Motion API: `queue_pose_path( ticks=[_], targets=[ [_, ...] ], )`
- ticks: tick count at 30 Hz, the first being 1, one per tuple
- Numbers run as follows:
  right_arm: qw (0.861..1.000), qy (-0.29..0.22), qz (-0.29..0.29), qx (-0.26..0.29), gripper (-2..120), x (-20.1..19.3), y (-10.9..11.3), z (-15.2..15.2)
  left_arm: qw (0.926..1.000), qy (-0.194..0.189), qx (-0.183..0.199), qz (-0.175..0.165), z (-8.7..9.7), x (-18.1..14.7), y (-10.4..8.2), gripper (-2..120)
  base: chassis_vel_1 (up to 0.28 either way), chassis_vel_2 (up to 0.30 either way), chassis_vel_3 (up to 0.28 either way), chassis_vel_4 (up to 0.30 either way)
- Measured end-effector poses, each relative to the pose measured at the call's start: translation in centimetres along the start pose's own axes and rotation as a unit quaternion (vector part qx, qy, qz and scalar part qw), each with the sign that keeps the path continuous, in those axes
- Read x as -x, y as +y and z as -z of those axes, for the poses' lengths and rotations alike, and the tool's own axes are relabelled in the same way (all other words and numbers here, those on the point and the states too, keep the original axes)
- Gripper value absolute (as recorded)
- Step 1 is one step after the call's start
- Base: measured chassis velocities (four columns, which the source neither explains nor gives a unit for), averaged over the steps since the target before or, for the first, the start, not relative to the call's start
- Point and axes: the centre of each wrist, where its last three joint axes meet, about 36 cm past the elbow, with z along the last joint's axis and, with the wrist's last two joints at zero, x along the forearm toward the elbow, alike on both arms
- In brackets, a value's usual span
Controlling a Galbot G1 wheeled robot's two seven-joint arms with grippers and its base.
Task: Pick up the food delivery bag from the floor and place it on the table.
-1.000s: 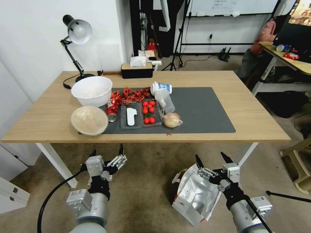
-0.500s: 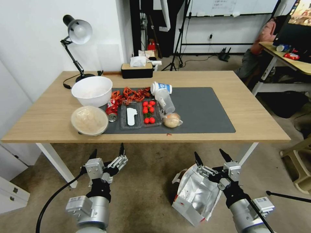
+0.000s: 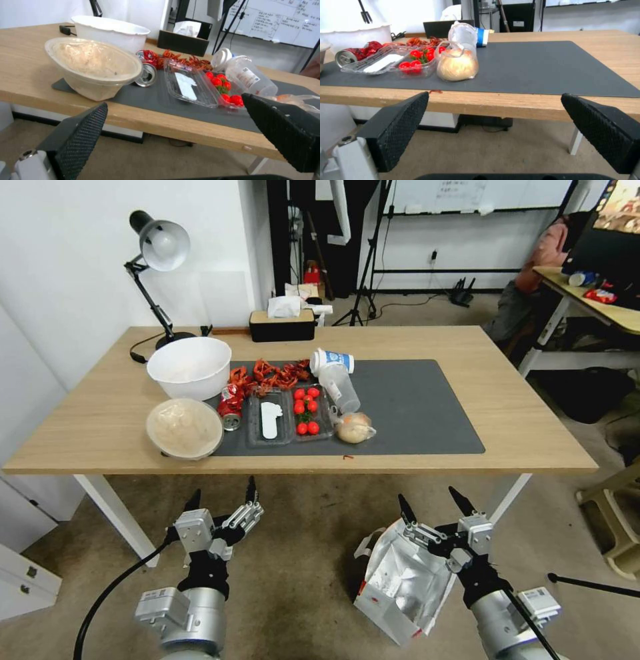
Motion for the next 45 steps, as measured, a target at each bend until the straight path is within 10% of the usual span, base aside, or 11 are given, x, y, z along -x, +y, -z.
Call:
queue_pose_path(
  ticks=[45],
  targets=[
    [1.0,-0.01,-0.008,-0.001,100,0.07,0.15,0.49,1.0,0.007,0.001,0.003,-0.05,-0.12,0.0,100,0.0,0.0,0.0,0.0]
  ],
)
